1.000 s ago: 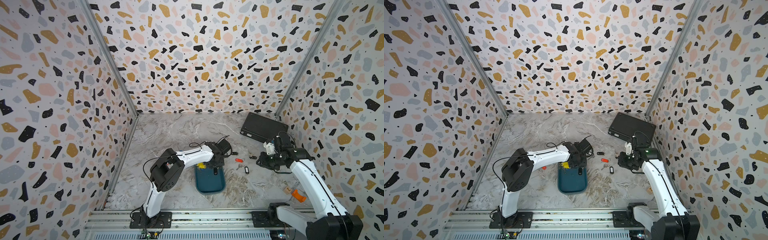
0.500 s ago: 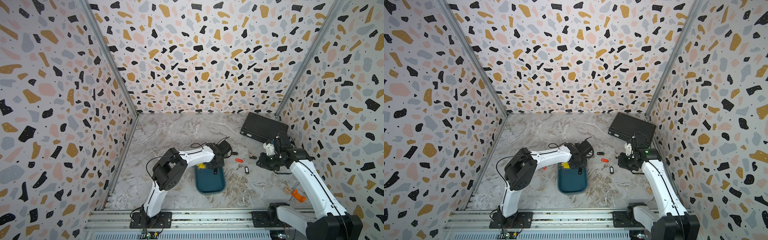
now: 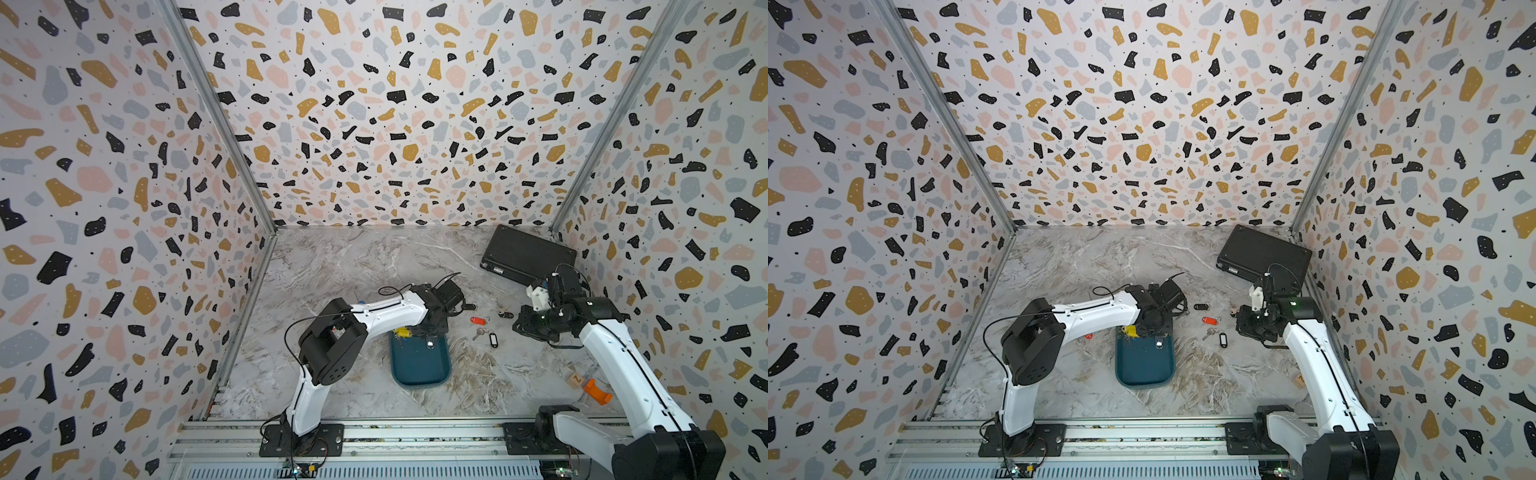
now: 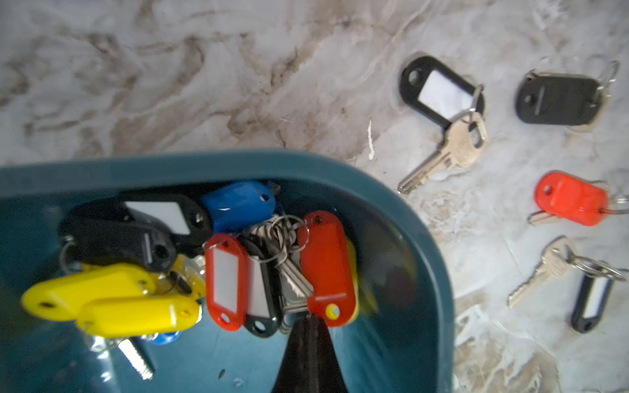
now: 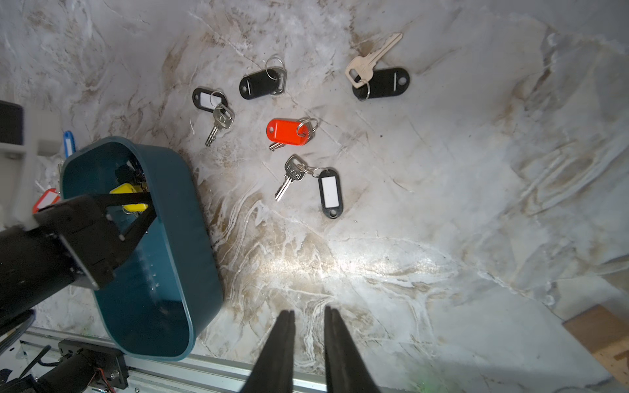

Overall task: Take the keys out of the storage box
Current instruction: Pick up the key from the storage box, then place the key at the center of the board.

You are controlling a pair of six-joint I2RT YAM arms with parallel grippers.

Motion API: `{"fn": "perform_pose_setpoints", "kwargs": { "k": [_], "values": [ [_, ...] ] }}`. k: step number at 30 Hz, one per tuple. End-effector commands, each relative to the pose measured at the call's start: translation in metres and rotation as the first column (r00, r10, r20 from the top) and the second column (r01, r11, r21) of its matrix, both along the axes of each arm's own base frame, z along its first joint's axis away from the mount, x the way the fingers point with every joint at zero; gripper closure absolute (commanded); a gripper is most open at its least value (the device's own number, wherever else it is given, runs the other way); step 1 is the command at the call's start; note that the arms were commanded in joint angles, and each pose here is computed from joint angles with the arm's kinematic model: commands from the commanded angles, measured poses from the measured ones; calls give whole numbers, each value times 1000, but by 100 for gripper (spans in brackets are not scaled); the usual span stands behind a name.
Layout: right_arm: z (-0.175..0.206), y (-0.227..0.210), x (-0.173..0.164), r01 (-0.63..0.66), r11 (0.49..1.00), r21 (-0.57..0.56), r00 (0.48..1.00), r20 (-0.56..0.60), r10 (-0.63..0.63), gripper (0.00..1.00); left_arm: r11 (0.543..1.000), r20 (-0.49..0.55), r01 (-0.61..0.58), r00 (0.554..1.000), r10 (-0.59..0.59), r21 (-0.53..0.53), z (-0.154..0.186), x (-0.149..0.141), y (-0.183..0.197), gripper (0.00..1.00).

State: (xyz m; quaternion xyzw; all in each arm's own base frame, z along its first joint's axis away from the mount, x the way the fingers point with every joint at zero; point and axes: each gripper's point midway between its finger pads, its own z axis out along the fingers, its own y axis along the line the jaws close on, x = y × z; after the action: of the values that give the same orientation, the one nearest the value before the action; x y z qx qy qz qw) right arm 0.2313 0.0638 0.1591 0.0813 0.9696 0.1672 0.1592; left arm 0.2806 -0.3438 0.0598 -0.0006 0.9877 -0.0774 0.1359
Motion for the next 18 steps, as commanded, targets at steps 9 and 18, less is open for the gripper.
{"fn": "perform_pose_setpoints", "kwargs": {
  "k": [9,18],
  "values": [
    [3,1,-8,-5,1000,6,1000,-3,5,79,997,50,54,997,-57,47,49,-23,43,100],
    [9,3,-9,-23,1000,10,1000,2,23,79,999,61,6,998,-4,-37,85,-16,86,100]
  ]
}}
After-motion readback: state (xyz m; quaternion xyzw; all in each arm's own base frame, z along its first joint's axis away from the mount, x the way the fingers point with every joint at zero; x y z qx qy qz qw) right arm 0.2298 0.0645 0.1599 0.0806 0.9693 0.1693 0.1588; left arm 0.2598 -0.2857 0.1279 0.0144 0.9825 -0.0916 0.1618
